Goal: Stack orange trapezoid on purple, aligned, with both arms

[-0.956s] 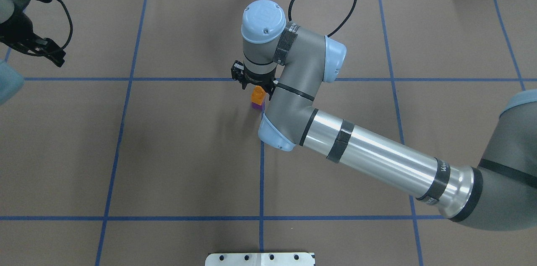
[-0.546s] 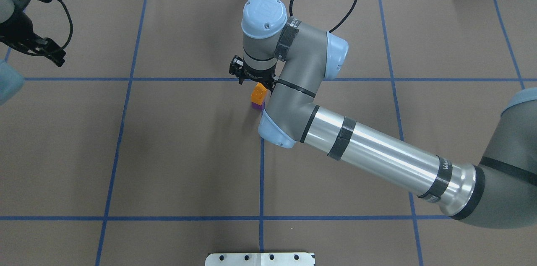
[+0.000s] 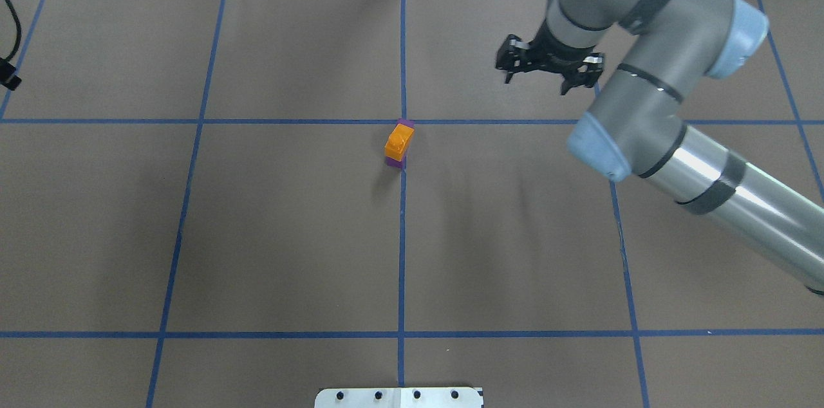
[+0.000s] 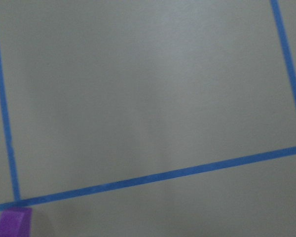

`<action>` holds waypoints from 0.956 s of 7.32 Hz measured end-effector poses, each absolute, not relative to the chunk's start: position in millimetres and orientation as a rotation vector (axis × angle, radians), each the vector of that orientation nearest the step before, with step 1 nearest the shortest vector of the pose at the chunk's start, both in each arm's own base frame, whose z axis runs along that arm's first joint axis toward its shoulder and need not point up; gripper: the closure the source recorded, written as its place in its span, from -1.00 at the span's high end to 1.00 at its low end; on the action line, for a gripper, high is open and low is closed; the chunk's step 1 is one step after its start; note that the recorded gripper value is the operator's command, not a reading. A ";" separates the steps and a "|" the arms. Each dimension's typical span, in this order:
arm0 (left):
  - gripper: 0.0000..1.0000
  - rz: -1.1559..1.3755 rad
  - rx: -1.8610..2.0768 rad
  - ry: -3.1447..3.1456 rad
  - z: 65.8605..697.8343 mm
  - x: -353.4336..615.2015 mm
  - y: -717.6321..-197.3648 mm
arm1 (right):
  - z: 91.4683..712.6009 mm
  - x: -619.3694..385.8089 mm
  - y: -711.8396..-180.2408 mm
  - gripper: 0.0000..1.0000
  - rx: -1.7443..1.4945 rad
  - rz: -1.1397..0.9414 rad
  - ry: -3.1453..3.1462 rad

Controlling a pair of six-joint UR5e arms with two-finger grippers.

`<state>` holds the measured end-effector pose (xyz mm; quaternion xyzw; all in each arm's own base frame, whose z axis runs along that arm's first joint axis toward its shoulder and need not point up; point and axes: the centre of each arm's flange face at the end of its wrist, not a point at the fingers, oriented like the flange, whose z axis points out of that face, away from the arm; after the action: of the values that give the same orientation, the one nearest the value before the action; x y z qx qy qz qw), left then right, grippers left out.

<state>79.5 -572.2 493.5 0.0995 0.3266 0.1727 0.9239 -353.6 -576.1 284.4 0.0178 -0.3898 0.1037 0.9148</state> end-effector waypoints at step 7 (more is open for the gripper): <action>1.00 0.170 0.122 0.743 632.5 -72.1 -534.3 | 585.4 -25.0 -521.9 1.00 0.092 -0.175 -0.668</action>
<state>-72.1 -534.3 632.5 0.0594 0.3623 0.0829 0.9265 -25.0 -521.9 585.4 0.0452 -0.3275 -0.0856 0.9399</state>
